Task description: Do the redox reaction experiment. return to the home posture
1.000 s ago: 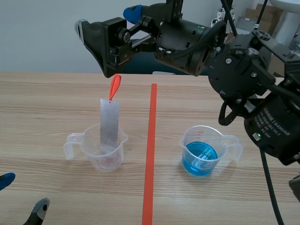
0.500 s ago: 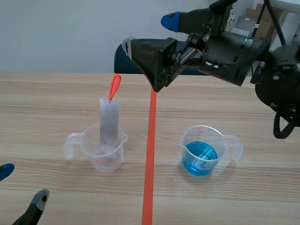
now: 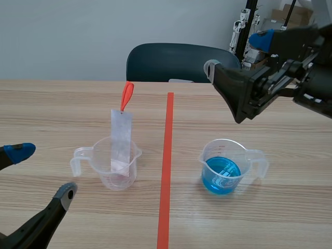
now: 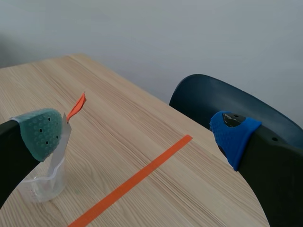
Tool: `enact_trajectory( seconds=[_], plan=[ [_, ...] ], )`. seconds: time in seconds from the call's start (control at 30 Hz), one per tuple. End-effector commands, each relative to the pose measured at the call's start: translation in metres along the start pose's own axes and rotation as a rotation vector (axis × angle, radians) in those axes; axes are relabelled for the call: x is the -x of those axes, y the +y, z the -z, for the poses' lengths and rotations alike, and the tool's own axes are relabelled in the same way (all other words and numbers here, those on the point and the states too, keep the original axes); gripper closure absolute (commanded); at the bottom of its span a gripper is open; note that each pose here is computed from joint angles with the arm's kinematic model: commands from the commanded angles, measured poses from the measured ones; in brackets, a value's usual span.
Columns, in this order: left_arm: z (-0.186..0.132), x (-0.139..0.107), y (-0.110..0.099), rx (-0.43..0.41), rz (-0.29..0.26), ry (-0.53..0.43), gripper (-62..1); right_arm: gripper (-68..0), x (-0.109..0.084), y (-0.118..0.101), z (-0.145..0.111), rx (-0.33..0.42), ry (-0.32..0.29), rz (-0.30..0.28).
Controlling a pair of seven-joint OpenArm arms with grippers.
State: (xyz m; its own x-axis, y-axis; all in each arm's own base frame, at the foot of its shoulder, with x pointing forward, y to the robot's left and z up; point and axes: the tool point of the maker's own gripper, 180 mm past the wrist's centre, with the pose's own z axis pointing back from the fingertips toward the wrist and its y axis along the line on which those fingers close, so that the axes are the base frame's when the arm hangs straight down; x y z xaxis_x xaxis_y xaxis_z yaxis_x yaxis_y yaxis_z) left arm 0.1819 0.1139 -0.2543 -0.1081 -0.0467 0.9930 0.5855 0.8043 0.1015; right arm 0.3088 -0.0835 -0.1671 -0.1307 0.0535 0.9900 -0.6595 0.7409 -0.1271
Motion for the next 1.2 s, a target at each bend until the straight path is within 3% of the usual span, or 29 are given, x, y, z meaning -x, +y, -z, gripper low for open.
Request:
enact_trajectory(
  seconds=[0.0, 0.13, 0.33, 0.53, 0.63, 0.8, 1.0, 1.07, 1.17],
  plan=[
    [0.003, -0.004, 0.0, -0.013, -0.002, -0.008, -55.5, -67.9, -0.007, -0.002, -0.003, 0.007, -0.015, -0.025],
    [0.012, -0.018, -0.006, -0.002, 0.014, -0.018, -55.5, -67.9, 0.009, -0.01, -0.021, 0.048, 0.06, -0.072],
    [0.018, -0.032, -0.016, 0.012, 0.02, -0.017, -55.5, -67.9, 0.04, -0.009, -0.041, 0.045, 0.208, -0.198],
    [0.026, -0.039, -0.027, 0.043, 0.03, -0.011, -55.5, -67.9, 0.044, -0.016, -0.062, 0.101, 0.219, -0.172],
    [0.028, -0.038, -0.031, 0.062, 0.03, 0.003, -55.5, -67.9, 0.04, -0.013, -0.07, 0.088, 0.193, -0.166],
    [0.028, -0.034, -0.028, 0.06, 0.051, 0.028, -55.5, -67.9, 0.049, -0.016, -0.084, 0.094, 0.246, -0.247],
    [0.026, -0.03, -0.028, 0.082, 0.066, 0.059, -55.5, -67.9, 0.077, -0.014, -0.101, 0.055, 0.409, -0.395],
    [0.026, -0.028, -0.029, 0.09, 0.069, 0.071, -55.5, -67.9, 0.077, -0.012, -0.101, 0.057, 0.4, -0.396],
    [0.025, -0.026, -0.031, 0.097, 0.076, 0.076, -55.5, -67.9, 0.063, -0.004, -0.094, 0.045, 0.306, -0.388]
  ],
)
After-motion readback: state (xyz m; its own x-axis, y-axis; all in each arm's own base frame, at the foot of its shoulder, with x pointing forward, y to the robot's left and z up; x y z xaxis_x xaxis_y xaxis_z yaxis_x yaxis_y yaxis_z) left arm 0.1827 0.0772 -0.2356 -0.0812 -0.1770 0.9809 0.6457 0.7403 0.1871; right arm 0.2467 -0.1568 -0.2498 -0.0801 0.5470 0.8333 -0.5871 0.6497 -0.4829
